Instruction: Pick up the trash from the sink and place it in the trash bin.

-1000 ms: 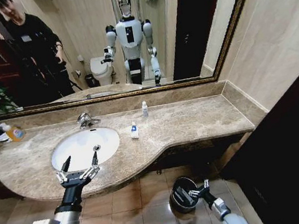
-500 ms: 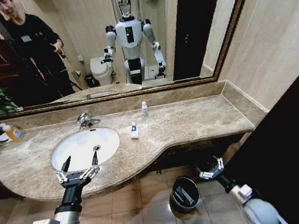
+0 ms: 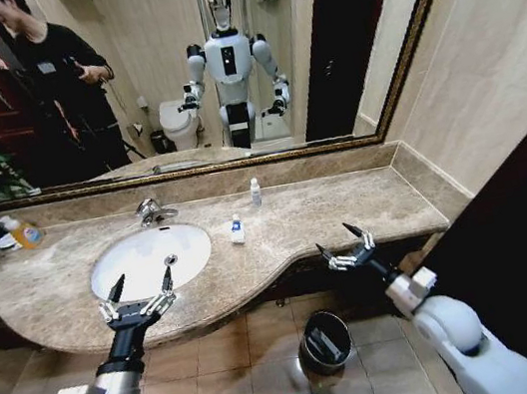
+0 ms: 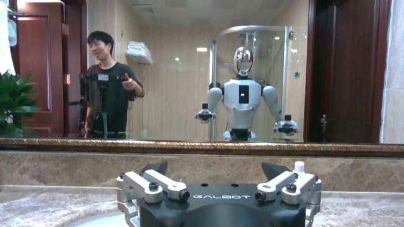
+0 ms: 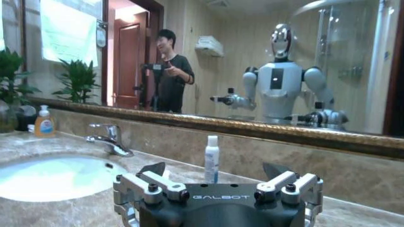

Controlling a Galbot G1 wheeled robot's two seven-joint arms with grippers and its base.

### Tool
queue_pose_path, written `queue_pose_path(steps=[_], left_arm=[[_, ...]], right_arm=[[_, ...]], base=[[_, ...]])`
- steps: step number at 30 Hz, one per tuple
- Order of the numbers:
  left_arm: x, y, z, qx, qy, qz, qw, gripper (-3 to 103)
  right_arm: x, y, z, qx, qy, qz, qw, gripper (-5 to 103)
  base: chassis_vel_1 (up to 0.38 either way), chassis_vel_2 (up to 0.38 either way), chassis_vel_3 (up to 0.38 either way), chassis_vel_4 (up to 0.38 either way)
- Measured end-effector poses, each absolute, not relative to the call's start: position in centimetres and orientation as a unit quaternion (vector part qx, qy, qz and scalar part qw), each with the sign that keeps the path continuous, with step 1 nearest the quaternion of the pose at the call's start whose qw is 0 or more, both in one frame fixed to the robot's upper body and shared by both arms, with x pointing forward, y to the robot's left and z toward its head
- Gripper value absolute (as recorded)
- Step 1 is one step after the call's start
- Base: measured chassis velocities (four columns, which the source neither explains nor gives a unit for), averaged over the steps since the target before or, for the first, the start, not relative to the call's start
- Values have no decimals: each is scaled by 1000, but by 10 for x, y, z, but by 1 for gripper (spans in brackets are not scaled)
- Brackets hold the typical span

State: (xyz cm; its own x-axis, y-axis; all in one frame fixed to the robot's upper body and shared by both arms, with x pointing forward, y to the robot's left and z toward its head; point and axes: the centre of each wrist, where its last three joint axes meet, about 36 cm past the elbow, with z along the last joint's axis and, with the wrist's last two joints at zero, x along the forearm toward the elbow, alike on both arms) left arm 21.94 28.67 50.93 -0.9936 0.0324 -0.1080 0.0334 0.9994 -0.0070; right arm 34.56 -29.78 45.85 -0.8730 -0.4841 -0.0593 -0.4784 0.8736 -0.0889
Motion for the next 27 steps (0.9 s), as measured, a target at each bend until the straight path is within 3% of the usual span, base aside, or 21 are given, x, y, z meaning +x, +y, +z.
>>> queue_pose_path(steps=[11, 27], left_arm=[[219, 287, 509, 16, 998, -4, 54, 100], [219, 287, 509, 16, 998, -4, 54, 100]], right_arm=[[374, -287, 507, -263, 964, -1, 32, 100], [489, -271, 495, -340, 940, 8, 33, 100]], base=[[0, 0, 0, 0], [0, 0, 0, 0]])
